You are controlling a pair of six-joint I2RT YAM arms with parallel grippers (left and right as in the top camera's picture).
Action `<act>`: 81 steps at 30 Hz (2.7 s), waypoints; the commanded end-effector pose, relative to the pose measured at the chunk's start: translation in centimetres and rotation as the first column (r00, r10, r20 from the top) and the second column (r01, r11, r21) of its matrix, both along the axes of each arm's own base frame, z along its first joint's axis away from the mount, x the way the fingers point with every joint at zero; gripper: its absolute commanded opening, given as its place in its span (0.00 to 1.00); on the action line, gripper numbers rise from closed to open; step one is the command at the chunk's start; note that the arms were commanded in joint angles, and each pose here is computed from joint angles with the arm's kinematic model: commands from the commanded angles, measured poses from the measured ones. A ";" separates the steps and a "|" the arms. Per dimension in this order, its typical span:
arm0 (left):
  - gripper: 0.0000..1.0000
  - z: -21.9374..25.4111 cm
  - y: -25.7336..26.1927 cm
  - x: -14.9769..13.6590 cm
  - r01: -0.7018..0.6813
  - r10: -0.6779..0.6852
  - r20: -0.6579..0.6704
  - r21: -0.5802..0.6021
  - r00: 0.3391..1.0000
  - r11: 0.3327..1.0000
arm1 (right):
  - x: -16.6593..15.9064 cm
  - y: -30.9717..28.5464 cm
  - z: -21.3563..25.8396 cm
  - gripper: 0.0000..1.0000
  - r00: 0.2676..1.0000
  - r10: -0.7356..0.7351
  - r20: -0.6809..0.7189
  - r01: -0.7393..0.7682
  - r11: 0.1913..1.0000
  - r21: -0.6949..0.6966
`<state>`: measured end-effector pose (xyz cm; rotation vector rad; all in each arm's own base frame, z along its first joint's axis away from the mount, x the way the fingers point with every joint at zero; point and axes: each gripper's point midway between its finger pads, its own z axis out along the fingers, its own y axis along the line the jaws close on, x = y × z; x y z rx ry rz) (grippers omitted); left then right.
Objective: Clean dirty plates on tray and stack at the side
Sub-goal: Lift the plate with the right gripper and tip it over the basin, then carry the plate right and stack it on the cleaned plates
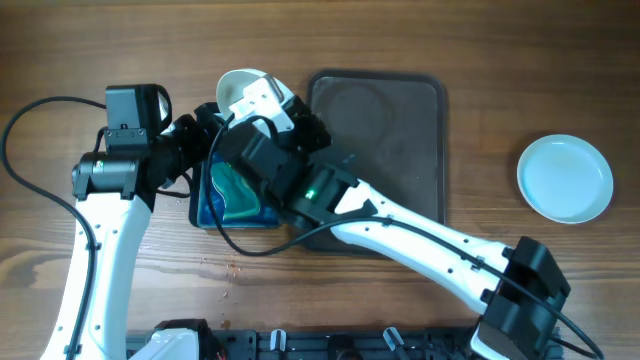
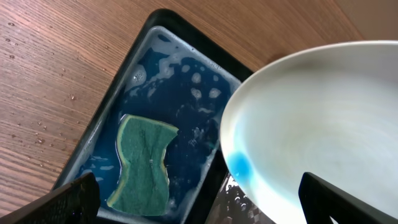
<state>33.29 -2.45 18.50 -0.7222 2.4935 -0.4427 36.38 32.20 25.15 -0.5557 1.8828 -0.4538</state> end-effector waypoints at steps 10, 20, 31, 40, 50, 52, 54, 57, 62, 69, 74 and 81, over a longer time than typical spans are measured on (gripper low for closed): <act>1.00 0.8 0.0 0.1 0.004 -0.004 0.022 -0.010 1.000 1.000 | -0.6 0.0 1.6 0.04 0.998 -0.020 0.059 0.023 0.998 -0.056; 1.00 0.8 0.0 0.1 0.004 -0.004 0.021 -0.010 1.000 1.000 | -0.6 0.0 1.6 0.04 0.998 -0.019 0.059 0.023 0.998 -0.055; 1.00 0.8 0.0 0.1 0.004 -0.004 0.021 -0.010 1.000 1.000 | -0.9 1.7 0.5 0.04 0.997 0.076 -0.005 -0.076 0.997 -0.031; 1.00 0.8 0.0 0.1 0.004 -0.004 0.022 -0.010 1.000 1.000 | 0.6 -1.0 2.0 0.04 0.995 -0.057 0.077 0.060 0.998 -0.034; 1.00 0.8 0.0 0.1 0.004 -0.004 0.022 -0.010 1.000 1.000 | 0.3 0.8 -2.3 0.04 0.986 0.061 -0.157 -0.027 0.977 0.214; 1.00 0.8 0.0 0.1 0.004 -0.004 0.021 -0.010 1.000 1.000 | 0.6 0.6 -3.9 0.04 0.962 0.077 -0.260 0.014 0.943 0.333; 1.00 0.8 0.0 0.1 0.004 -0.004 0.022 -0.010 1.000 1.000 | 1.3 -0.1 -4.8 0.04 0.938 0.087 -0.334 0.064 0.907 0.417; 1.00 0.8 0.0 0.1 0.004 -0.004 0.021 -0.010 1.000 1.000 | 2.2 -2.1 -4.1 0.04 0.902 0.140 -0.408 0.100 0.852 0.513; 1.00 0.8 0.0 0.1 0.004 -0.004 0.021 -0.010 1.000 1.000 | 3.6 -11.8 2.0 0.04 0.875 0.169 -0.453 0.247 0.649 0.720; 1.00 0.8 0.0 0.1 0.004 -0.004 0.022 -0.010 1.000 1.000 | 2.2 -33.5 0.5 0.04 0.709 -0.259 -0.656 0.705 0.280 0.652; 1.00 0.8 0.0 0.1 0.004 -0.004 0.021 -0.010 1.000 1.000 | -0.9 -46.0 -4.5 0.04 0.495 -0.435 -0.752 0.843 0.027 0.538; 1.00 0.8 0.0 0.1 0.004 -0.004 0.022 -0.010 1.000 1.000 | -7.1 -54.8 -14.5 0.04 0.167 -0.402 -0.900 0.908 -0.292 0.300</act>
